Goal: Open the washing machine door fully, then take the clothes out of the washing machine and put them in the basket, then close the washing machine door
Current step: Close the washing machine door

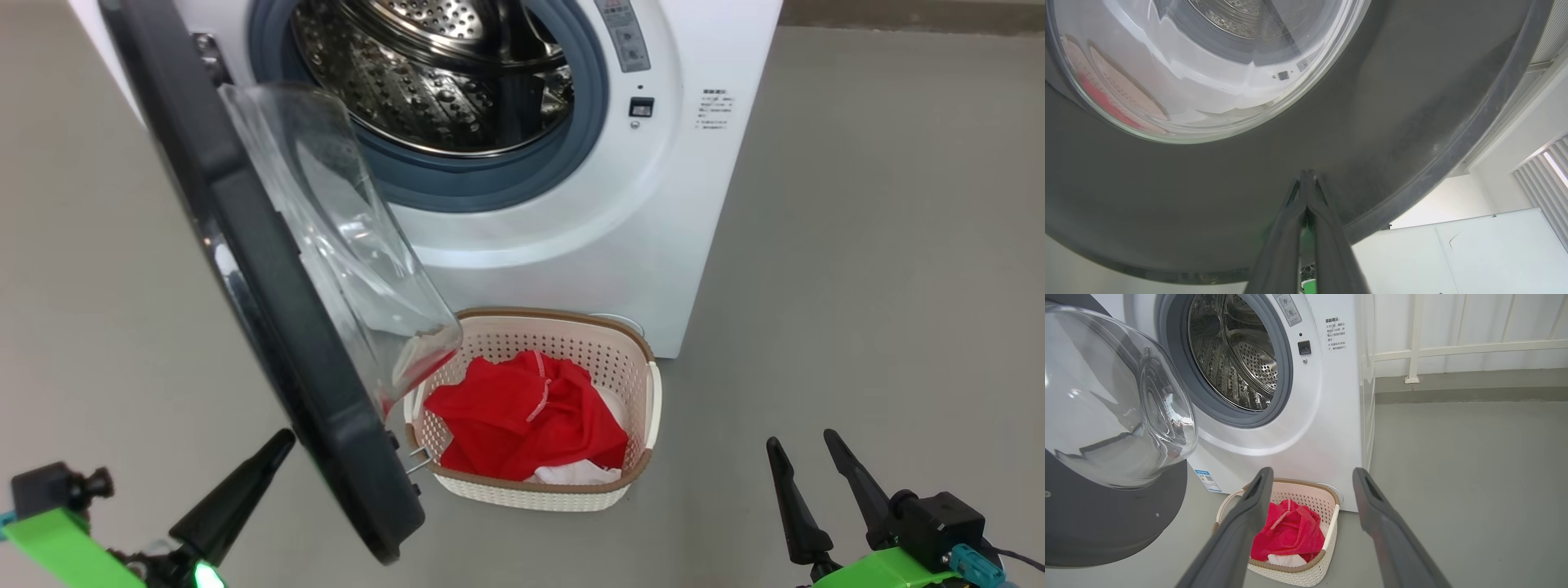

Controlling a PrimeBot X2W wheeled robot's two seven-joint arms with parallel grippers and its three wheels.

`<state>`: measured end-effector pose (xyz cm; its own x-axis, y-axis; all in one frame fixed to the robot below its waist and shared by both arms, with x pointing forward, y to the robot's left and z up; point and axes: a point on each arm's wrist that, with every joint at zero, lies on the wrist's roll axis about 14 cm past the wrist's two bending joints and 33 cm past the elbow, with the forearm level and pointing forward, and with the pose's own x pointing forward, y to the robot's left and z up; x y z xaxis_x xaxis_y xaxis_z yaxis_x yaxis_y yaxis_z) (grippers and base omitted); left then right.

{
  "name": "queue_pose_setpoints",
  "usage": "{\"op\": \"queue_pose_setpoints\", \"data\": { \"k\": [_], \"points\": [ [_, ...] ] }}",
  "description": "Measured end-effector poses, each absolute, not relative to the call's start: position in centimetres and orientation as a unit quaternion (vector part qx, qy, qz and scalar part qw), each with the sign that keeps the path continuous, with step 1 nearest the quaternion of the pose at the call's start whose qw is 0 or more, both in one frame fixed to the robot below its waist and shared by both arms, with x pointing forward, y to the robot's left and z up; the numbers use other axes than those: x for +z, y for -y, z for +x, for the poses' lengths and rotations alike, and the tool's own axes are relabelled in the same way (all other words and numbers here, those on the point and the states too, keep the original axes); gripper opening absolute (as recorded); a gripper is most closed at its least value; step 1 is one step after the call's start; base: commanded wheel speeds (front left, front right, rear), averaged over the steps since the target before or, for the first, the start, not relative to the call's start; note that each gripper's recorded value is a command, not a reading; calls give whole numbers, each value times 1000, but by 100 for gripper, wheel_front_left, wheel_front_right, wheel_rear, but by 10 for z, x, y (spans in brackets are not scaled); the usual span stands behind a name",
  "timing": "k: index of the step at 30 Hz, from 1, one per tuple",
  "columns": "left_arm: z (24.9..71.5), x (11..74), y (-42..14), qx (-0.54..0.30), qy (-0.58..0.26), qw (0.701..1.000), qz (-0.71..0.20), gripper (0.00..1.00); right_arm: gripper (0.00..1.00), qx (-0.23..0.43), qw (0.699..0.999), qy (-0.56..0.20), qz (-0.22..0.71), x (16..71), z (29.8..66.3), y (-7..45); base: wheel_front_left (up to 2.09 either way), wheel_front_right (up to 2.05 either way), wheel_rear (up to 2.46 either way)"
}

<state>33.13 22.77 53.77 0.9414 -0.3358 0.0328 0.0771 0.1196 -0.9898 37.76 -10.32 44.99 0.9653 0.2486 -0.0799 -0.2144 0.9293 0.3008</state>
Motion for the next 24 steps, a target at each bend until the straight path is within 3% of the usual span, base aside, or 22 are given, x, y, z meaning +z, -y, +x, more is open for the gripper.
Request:
{"op": "queue_pose_setpoints", "data": {
  "k": [24],
  "points": [
    [403,544,-159,-206,-136,725,-643,0,100,71,984,-57,151,444,389,132,0,0,0]
  ]
}}
